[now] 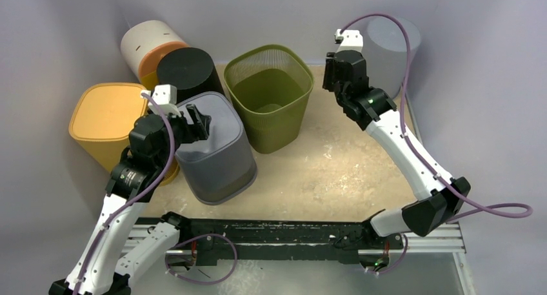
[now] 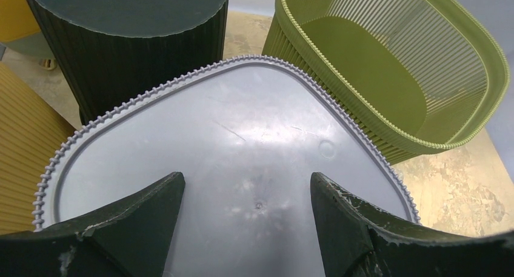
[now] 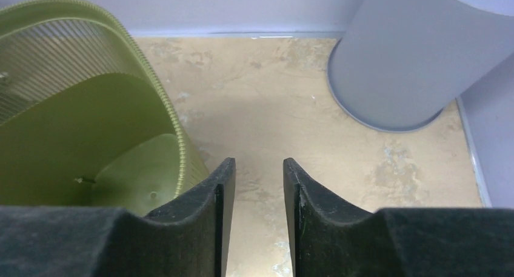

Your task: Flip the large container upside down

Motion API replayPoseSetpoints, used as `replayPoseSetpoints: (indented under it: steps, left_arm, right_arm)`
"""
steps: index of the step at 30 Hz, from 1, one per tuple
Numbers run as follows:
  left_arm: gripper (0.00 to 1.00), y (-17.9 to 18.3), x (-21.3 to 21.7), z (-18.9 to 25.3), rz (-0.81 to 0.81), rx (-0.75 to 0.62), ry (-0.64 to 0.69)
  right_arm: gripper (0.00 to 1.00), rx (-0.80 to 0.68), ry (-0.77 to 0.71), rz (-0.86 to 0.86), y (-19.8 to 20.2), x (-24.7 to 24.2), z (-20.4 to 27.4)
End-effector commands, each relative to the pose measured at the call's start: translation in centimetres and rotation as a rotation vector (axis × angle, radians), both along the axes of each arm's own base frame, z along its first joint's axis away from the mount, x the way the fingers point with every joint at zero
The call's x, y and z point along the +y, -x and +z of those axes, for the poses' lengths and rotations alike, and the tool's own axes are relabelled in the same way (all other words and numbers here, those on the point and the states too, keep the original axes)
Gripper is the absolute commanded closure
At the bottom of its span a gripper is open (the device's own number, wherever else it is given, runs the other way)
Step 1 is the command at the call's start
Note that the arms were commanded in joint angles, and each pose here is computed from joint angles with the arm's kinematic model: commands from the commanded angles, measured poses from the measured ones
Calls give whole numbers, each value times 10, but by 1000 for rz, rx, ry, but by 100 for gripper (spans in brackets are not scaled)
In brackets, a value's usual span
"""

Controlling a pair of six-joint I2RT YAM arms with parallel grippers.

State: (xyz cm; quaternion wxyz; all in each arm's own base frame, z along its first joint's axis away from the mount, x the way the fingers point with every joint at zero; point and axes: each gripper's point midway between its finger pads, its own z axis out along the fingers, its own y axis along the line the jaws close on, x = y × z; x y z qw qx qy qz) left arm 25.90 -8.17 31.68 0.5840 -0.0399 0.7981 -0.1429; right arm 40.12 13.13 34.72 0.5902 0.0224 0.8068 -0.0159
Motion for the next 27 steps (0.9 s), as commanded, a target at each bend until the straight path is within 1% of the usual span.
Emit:
replayPoseSetpoints:
  steps: [1,4,6,8,12,17,19,22,27]
  left_arm:
    - [26,19,8,-50,22,209,-51]
    - [26,16,9,-40,27,193,-56]
    - [26,14,13,-22,47,172,-67]
    - [26,13,14,4,50,139,-65]
    - [26,15,12,40,34,81,-37]
    - [26,23,10,60,16,37,2]
    - [26,27,11,66,15,10,17]
    - [26,34,14,73,22,-19,31]
    - [26,43,17,80,18,-40,40]
  right_arm:
    - [59,-73,-31,139,1,23,45]
    - [52,-79,-44,249,-2,51,60]
    - [50,-74,-30,297,-4,70,64]
    - [49,-70,-22,345,-6,91,65]
    - [48,-69,-40,494,-4,148,62]
    - [48,-65,-40,687,6,226,53]
    - [48,-77,-56,751,11,253,56]
    - [48,-100,-98,778,10,276,61]
    - [49,-114,-151,771,-2,297,56]
